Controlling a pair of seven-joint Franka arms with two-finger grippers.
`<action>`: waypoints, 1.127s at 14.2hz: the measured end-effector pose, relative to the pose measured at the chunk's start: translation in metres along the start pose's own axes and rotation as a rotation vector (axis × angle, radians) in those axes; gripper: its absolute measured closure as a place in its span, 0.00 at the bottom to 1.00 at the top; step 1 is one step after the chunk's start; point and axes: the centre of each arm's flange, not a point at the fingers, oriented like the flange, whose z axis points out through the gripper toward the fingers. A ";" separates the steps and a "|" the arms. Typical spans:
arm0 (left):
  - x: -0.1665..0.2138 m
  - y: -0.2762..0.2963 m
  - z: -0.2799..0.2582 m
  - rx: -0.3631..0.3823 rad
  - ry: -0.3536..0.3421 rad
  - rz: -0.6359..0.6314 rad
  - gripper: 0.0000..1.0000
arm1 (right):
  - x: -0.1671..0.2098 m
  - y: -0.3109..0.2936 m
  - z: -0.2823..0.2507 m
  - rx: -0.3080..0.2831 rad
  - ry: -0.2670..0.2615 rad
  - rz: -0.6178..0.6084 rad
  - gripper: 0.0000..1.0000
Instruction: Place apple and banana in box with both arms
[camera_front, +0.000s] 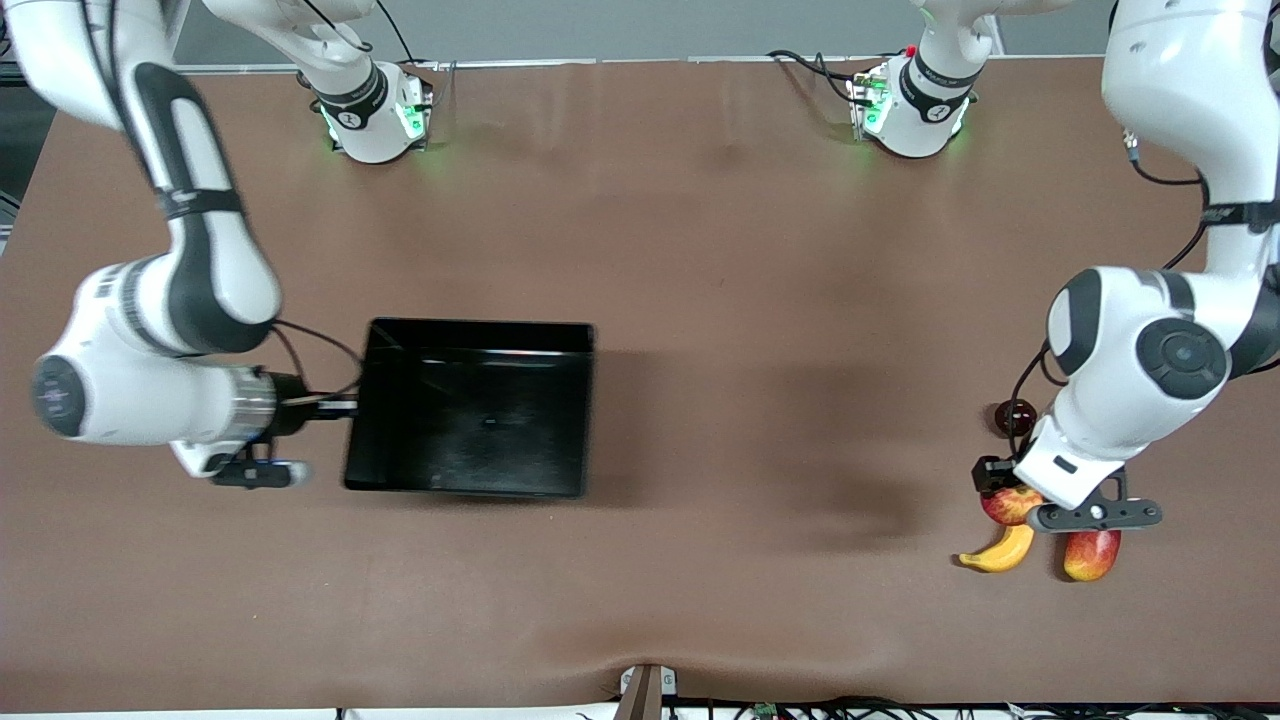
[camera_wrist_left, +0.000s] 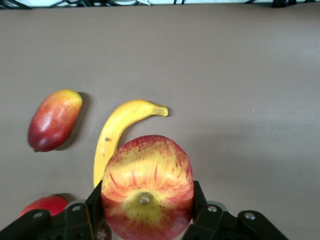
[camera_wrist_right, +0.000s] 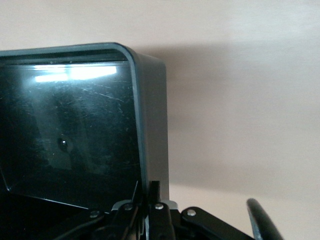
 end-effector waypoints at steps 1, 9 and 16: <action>0.000 0.001 -0.018 0.001 0.005 0.002 0.32 | -0.002 -0.023 0.006 0.010 0.013 0.000 0.94; -0.034 0.070 -0.105 -0.019 -0.060 0.018 0.32 | -0.030 -0.186 0.158 -0.004 0.059 0.065 0.94; -0.107 0.238 -0.062 -0.062 -0.186 -0.059 0.32 | -0.036 -0.216 0.193 -0.017 0.061 0.057 0.78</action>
